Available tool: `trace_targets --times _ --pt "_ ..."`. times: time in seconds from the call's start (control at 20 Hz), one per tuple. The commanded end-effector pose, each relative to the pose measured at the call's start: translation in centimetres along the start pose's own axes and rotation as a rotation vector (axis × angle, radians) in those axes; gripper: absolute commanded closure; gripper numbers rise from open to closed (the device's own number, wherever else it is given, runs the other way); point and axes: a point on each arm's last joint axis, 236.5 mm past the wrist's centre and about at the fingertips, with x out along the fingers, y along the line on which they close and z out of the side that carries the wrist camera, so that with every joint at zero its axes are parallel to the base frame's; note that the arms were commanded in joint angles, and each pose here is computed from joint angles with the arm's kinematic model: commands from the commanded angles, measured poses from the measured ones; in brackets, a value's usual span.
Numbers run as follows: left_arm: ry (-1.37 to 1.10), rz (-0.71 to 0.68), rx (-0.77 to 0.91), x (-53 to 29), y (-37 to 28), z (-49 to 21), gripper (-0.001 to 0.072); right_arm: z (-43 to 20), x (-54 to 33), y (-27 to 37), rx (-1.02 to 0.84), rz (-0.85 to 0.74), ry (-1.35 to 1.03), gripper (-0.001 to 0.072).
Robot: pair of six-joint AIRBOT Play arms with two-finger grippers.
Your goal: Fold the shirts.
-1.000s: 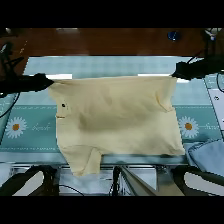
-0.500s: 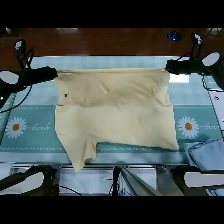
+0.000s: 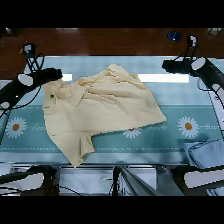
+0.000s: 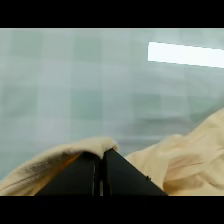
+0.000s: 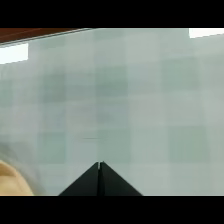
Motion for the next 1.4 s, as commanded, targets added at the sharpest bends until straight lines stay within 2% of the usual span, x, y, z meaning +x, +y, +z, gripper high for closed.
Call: trace_targets --times 0.0,0.1,0.15,0.2,0.25,0.3,0.45,0.55,0.65,0.85,1.0,1.05,1.35 --pt "0.017 -0.003 0.003 0.8 -0.4 -0.9 0.0523 -1.2 0.3 0.5 -0.003 0.012 0.045 0.0477" --pt "0.028 -0.008 -0.001 0.5 -0.2 -1.0 0.0210 -3.0 -0.1 0.8 -0.013 0.031 0.125 0.0448" --pt "0.050 -0.021 -0.001 -0.2 -0.1 -0.8 0.0079 -3.7 -0.8 0.8 -0.045 0.033 0.166 0.0397" --pt "0.092 -0.037 0.014 -1.5 0.3 -0.8 0.0076 -4.1 -1.7 0.5 -0.074 0.024 0.200 0.0301" --pt "0.146 -0.044 0.027 -3.0 1.1 -1.0 0.0078 -4.5 -3.0 -0.1 -0.108 0.006 0.236 0.0267" --pt "0.231 -0.028 0.000 -5.0 2.7 -1.9 0.0110 -4.9 -4.3 -1.0 -0.131 -0.025 0.274 0.0260" --pt "0.623 0.119 -0.239 -13.2 9.1 -9.8 0.0110 -7.4 -9.2 -6.3 -0.184 -0.207 0.456 0.0260" --pt "0.771 0.076 -0.353 -16.9 9.4 -14.6 0.0110 -9.9 -12.1 -9.6 -0.200 -0.304 0.606 0.0260" --pt "0.812 -0.001 -0.462 -18.8 7.7 -18.2 0.0109 -12.2 -13.7 -11.5 -0.166 -0.332 0.705 0.0261" --pt "0.840 -0.136 -0.561 -20.5 3.2 -23.9 0.0108 -15.0 -13.8 -11.8 -0.049 -0.261 0.747 0.0261" --pt "0.907 -0.160 -0.591 -21.2 1.8 -27.2 0.0104 -16.2 -13.5 -10.2 -0.026 -0.168 0.771 0.0258" --pt "0.914 -0.162 -0.593 -21.3 1.6 -27.7 0.0104 -16.1 -13.3 -9.3 -0.016 -0.130 0.762 0.0228" --pt "0.890 -0.134 -0.595 -20.5 2.3 -28.0 0.0104 -15.6 -12.6 -5.7 0.018 0.023 0.729 0.0228"
